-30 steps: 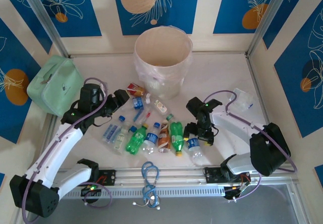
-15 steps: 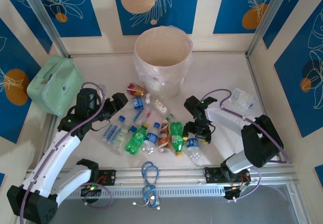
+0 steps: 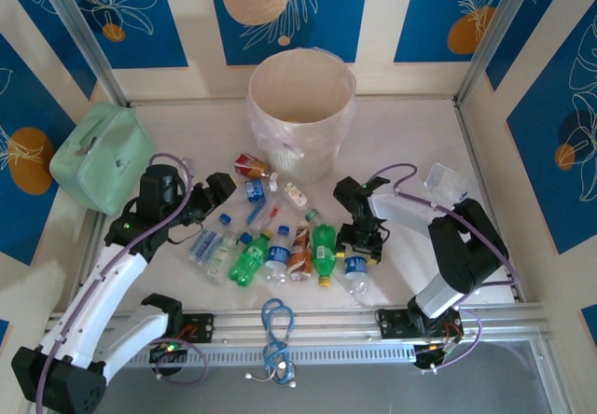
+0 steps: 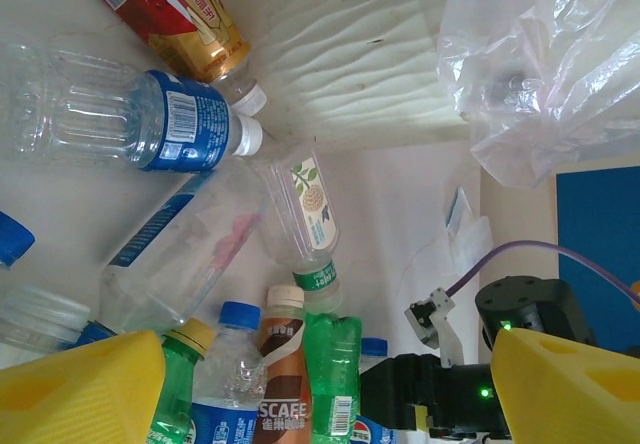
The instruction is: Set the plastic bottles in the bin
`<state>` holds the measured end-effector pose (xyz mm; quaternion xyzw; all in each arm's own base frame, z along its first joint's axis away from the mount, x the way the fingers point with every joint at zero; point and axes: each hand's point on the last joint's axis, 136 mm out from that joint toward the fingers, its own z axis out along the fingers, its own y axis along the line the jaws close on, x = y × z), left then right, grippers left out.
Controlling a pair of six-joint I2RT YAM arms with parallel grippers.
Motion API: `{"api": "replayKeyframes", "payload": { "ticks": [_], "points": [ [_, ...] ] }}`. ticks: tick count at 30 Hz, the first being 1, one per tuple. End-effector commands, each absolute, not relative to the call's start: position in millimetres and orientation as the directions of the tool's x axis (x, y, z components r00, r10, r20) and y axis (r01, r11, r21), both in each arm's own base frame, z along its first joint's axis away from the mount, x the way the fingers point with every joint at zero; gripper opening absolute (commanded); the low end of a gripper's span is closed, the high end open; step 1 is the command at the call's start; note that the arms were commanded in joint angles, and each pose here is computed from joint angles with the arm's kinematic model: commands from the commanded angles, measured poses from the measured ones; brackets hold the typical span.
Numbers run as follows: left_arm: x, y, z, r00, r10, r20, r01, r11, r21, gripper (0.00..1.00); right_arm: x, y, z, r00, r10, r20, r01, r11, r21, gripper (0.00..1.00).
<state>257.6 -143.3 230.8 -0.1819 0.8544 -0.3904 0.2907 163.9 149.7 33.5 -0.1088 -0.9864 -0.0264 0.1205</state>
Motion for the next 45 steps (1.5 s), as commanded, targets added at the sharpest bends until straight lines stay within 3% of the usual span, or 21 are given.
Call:
{"api": "replayKeyframes", "payload": {
  "ticks": [1,8,15,20,26,35,45],
  "points": [
    [254.7,-142.4,223.3,-0.779,-0.53,-0.336,-0.096,0.63,-0.771,0.85,165.7,149.8,30.2,-0.945,0.22,0.241,0.227,0.974,0.003,0.63],
    [255.0,-141.9,219.1,-0.778,-0.532,-0.333,-0.104,0.632,-0.768,0.85,174.7,147.3,48.5,-0.959,0.22,0.18,0.225,0.974,0.013,0.55],
    [257.5,-144.8,229.1,-0.776,-0.527,-0.346,-0.075,0.623,-0.779,0.85,190.5,145.2,104.2,-0.973,0.226,0.035,0.229,0.969,0.092,0.53],
    [260.7,-173.1,274.5,-0.774,-0.49,-0.401,0.115,0.513,-0.85,0.87,208.9,168.1,174.5,-0.962,0.241,-0.132,0.184,0.921,0.343,0.53],
    [241.1,-235.0,327.7,-0.771,-0.343,-0.536,0.401,0.393,-0.827,0.9,232.2,200.5,269.9,-0.897,0.352,-0.267,0.086,0.731,0.677,0.54],
    [208.5,-299.3,358.5,-0.702,-0.134,-0.699,0.638,0.318,-0.701,1.0,249.9,235.1,366.5,-0.872,0.387,-0.301,-0.062,0.523,0.85,0.54],
    [195.6,-332.9,362.8,-0.668,-0.025,-0.744,0.712,0.269,-0.648,0.95,253.8,251.6,385.7,-0.882,0.38,-0.278,-0.085,0.452,0.888,0.54]
  ]
}}
